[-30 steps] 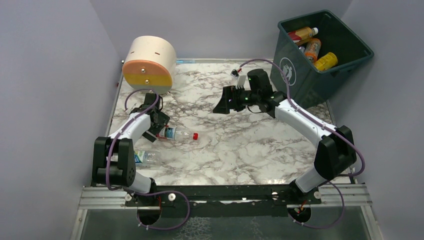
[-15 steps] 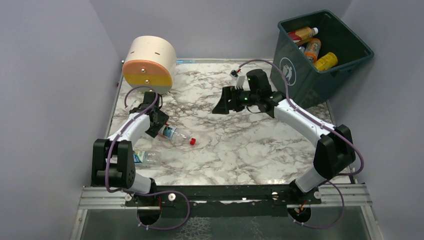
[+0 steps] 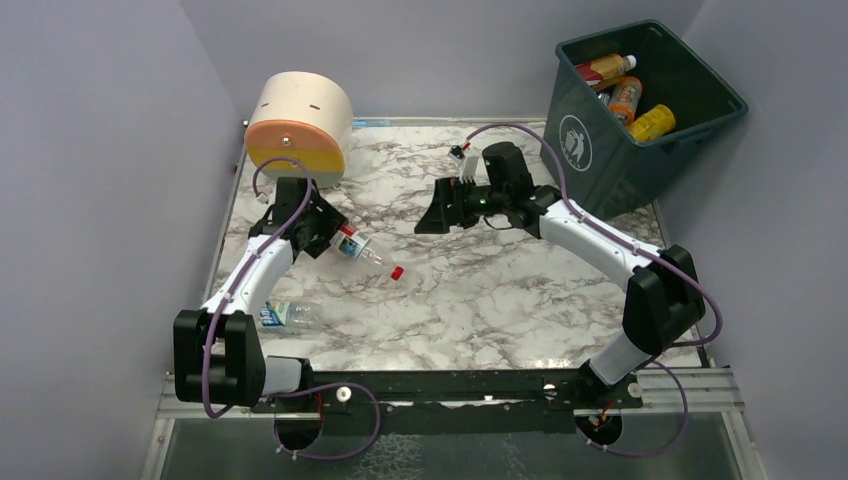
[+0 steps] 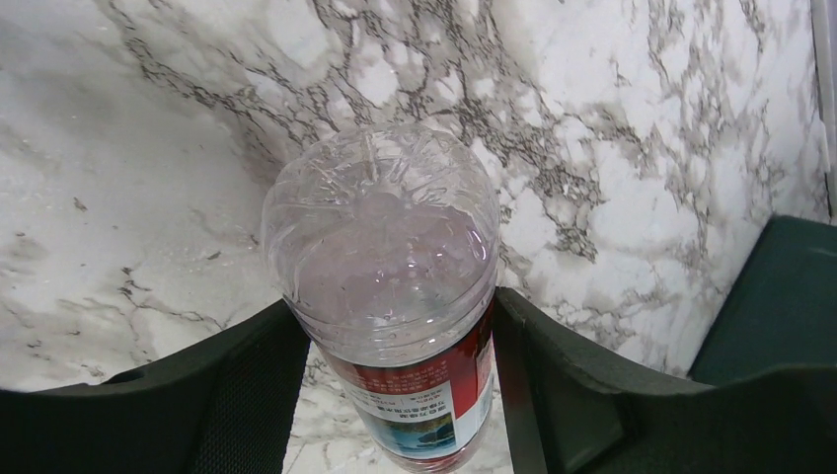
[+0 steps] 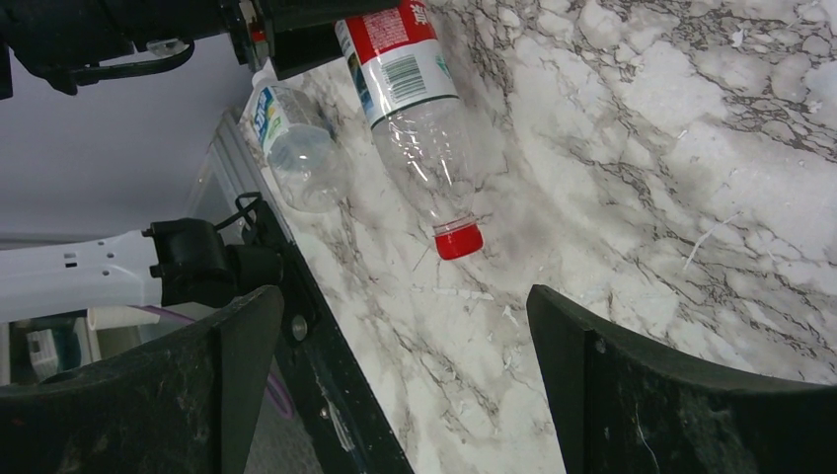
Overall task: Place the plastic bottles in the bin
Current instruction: Pick up the plastic bottle at the center of the board.
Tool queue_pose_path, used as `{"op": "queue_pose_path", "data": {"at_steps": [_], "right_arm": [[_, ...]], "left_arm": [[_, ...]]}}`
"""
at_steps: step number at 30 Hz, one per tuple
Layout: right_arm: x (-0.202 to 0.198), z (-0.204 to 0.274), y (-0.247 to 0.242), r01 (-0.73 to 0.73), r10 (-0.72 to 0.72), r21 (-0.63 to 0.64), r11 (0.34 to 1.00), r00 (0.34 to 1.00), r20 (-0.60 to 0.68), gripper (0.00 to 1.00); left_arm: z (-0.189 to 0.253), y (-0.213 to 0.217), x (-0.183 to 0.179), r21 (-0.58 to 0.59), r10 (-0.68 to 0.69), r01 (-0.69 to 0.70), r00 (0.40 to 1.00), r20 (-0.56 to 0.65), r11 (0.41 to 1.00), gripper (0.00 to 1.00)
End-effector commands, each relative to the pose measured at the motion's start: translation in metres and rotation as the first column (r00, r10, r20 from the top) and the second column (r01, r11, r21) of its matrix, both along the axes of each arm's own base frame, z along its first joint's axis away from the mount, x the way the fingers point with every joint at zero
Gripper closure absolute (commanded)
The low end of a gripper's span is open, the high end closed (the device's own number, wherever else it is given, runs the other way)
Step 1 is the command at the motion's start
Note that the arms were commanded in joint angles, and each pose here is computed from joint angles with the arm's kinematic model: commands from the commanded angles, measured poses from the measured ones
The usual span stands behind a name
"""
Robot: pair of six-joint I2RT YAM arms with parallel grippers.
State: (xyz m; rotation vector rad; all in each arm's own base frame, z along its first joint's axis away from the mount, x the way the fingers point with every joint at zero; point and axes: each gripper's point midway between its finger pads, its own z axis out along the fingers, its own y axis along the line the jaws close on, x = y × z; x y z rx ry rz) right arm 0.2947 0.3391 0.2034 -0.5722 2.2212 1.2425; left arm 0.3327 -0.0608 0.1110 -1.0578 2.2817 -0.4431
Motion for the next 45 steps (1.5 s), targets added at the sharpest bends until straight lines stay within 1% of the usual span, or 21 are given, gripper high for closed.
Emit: {"op": "queue_pose_path", "data": {"at_steps": [1,3,7,17,29,39,41,45], "right_arm": [[-0.002,0.009,0.012,-0.037,0.036,0.037,0.999,0.999,0.023,0.03],[-0.002,0.01,0.016,-0.048,0.046,0.027,0.998,0.998,0.042,0.03],[-0.003,0.002,0.027,-0.061,0.066,-0.051,0.997,0.993,0.097,0.03],[-0.011,-0.02,0.044,-0.097,0.109,-0.107,0.99,0.988,0.111,0.03],[-0.015,-0.043,0.063,-0.107,0.132,-0.192,0.976,0.984,0.123,0.03],[-0.02,-0.055,0.071,-0.117,0.146,-0.224,0.968,0.983,0.115,0.03],[-0.02,-0.056,0.071,-0.115,0.143,-0.225,0.968,0.983,0.114,0.06],[-0.021,-0.054,0.071,-0.11,0.138,-0.217,0.97,0.983,0.119,0.14]], "left_arm": [[0.028,-0.021,0.007,-0.059,-0.132,0.138,0.986,0.099,0.989,0.32],[0.032,-0.028,0.007,-0.077,-0.166,0.175,0.979,0.116,0.982,0.32],[0.037,-0.045,0.003,-0.126,-0.223,0.24,0.965,0.137,0.963,0.32],[0.047,-0.07,-0.002,-0.191,-0.303,0.334,0.937,0.175,0.923,0.32],[0.058,-0.09,-0.005,-0.264,-0.343,0.394,0.913,0.22,0.88,0.32],[0.067,-0.101,-0.009,-0.317,-0.357,0.427,0.899,0.255,0.847,0.31],[0.068,-0.102,-0.009,-0.32,-0.358,0.429,0.897,0.259,0.845,0.31],[0.067,-0.102,-0.01,-0.321,-0.358,0.43,0.897,0.26,0.844,0.31]]}}
